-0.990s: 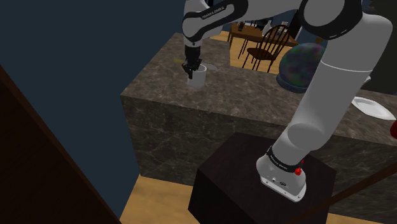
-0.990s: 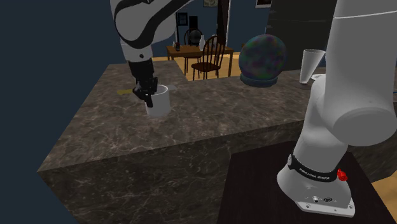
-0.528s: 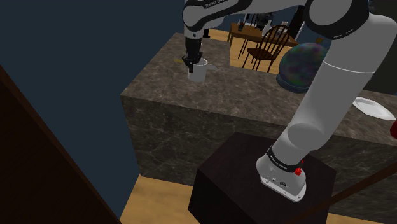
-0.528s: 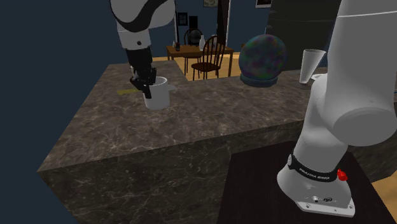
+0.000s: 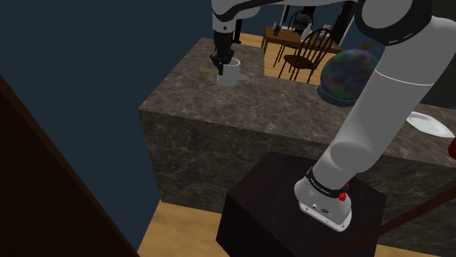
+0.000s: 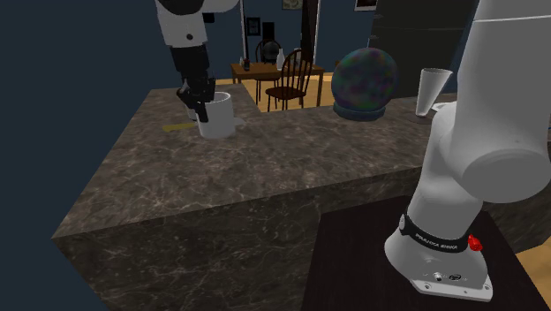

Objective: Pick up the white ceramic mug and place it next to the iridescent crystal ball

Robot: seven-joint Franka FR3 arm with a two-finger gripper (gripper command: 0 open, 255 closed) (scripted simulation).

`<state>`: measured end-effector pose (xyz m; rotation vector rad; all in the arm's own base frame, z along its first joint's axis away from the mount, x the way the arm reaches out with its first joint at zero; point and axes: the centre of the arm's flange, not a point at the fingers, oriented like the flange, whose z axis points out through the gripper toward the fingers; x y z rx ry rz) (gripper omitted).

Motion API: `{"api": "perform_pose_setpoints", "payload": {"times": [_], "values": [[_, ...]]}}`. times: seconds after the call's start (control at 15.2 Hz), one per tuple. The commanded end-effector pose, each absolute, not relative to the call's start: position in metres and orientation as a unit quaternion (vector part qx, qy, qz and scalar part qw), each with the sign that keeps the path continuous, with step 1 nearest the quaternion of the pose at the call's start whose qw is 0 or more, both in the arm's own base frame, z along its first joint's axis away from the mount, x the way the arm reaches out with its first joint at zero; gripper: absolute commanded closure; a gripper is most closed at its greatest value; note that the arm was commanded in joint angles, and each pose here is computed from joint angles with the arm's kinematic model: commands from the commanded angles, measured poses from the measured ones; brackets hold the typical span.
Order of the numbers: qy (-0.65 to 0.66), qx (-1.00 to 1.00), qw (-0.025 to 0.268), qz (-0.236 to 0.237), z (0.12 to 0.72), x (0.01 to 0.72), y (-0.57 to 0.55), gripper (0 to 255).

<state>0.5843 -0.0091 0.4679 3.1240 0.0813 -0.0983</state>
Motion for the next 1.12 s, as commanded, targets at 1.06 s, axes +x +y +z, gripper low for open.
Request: {"api": "perform_pose_setpoints", "payload": {"times": [1.06], "values": [[0.026, 0.999, 0.007, -0.031, 0.563, 0.585, -0.009, 255]]}}
